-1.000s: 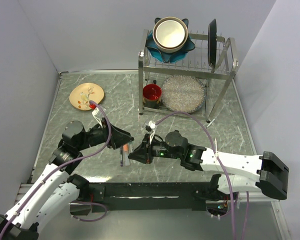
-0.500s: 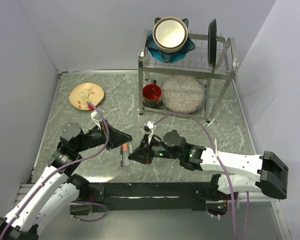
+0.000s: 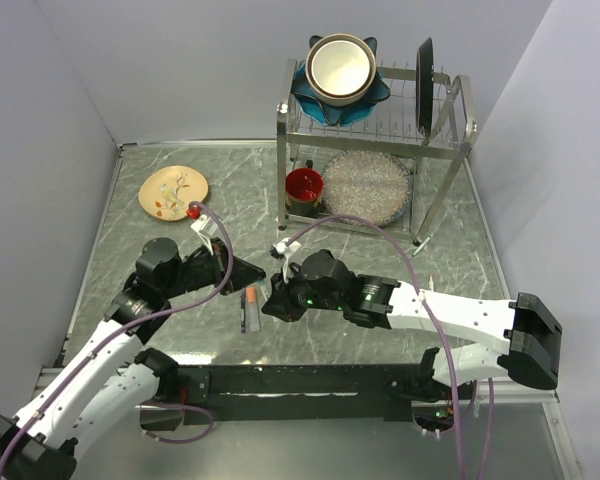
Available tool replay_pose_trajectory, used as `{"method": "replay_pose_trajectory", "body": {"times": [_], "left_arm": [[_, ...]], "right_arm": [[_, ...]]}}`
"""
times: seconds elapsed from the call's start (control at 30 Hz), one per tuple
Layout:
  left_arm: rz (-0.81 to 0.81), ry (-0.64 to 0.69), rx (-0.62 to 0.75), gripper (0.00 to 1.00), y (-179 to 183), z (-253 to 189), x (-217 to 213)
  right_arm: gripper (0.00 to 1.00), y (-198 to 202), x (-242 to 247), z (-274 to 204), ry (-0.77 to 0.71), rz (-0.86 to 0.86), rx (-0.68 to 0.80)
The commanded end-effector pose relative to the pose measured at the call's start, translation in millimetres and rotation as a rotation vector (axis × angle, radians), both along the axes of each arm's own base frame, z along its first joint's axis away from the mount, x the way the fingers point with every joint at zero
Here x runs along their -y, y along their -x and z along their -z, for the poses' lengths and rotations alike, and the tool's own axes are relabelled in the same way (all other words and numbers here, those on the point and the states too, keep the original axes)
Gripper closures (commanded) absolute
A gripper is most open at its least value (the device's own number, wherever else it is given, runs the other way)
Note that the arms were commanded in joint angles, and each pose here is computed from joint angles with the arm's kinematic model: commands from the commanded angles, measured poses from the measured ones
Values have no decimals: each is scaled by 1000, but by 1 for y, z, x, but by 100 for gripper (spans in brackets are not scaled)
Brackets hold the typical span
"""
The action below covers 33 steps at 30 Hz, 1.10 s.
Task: Insert the pens into the pen caps
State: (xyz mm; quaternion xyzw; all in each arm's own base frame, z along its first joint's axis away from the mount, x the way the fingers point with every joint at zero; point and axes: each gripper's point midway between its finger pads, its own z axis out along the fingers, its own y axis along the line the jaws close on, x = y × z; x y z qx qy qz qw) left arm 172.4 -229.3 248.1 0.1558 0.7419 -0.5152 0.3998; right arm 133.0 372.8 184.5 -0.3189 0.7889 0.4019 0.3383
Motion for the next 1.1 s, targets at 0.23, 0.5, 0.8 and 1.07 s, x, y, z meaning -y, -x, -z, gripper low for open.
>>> {"method": "replay_pose_trajectory", "body": {"times": [0.23, 0.5, 0.8, 1.07], "left_arm": [[137, 6, -214, 99, 39, 47, 21], [173, -10, -292, 99, 47, 60, 28], [194, -83, -333, 99, 58, 78, 35], [240, -138, -364, 99, 78, 93, 41]], "right_arm": [[100, -61, -14, -142, -366, 119, 310], [100, -71, 7, -169, -464, 152, 372], [100, -79, 30, -186, -526, 166, 401], [100, -89, 42, -205, -556, 173, 439]]}}
